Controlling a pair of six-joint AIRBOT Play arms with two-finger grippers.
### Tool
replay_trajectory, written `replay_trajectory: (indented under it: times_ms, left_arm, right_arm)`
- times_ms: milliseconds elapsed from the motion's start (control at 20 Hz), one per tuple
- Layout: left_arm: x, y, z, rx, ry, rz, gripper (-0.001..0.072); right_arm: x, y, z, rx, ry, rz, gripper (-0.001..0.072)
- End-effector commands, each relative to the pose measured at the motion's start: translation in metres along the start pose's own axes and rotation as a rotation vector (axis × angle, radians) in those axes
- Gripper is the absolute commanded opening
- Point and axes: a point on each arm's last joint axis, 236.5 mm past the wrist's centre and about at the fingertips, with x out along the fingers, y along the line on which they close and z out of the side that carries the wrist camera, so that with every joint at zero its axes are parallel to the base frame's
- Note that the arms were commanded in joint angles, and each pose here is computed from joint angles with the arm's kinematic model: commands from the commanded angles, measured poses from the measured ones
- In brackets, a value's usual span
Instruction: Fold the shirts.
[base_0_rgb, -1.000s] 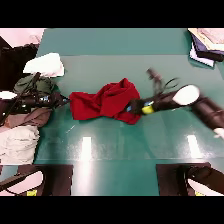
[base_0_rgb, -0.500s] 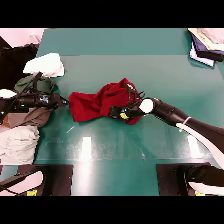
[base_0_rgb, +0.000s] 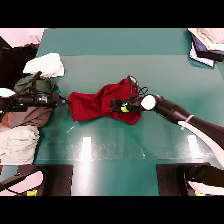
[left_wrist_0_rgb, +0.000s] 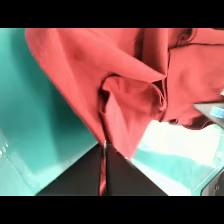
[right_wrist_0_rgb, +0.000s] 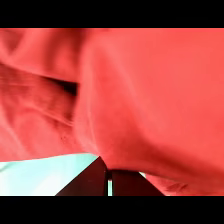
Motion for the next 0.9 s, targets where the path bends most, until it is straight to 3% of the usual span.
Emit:
replay_trajectory:
  times_ms: [0, 200, 350, 600, 850]
  left_arm:
    - [-0.032, -0.025, 0.039, 0.07, -0.071, -0.018, 0.0023]
    - [-0.126, -0.122, 0.111, 0.355, -0.329, -0.011, 0.0023]
    - [-0.208, -0.215, 0.127, 0.567, -0.524, -0.013, 0.0023]
    - [-0.318, -0.347, 0.087, 0.865, -0.777, -0.023, 0.0024]
    - [-0.374, -0.414, 0.035, 0.985, -0.925, -0.057, 0.0024]
  right_arm:
    - [-0.062, 0.016, 0.035, -0.083, -0.111, 0.03, 0.0014]
    - [-0.202, 0.011, 0.09, -0.081, -0.364, 0.043, 0.0013]
    - [-0.304, 0.002, 0.111, -0.071, -0.603, 0.029, 0.0013]
    - [-0.438, 0.034, 0.112, -0.227, -0.856, -0.058, 0.0013]
    - [-0.517, 0.065, 0.099, -0.304, -0.966, -0.17, 0.0013]
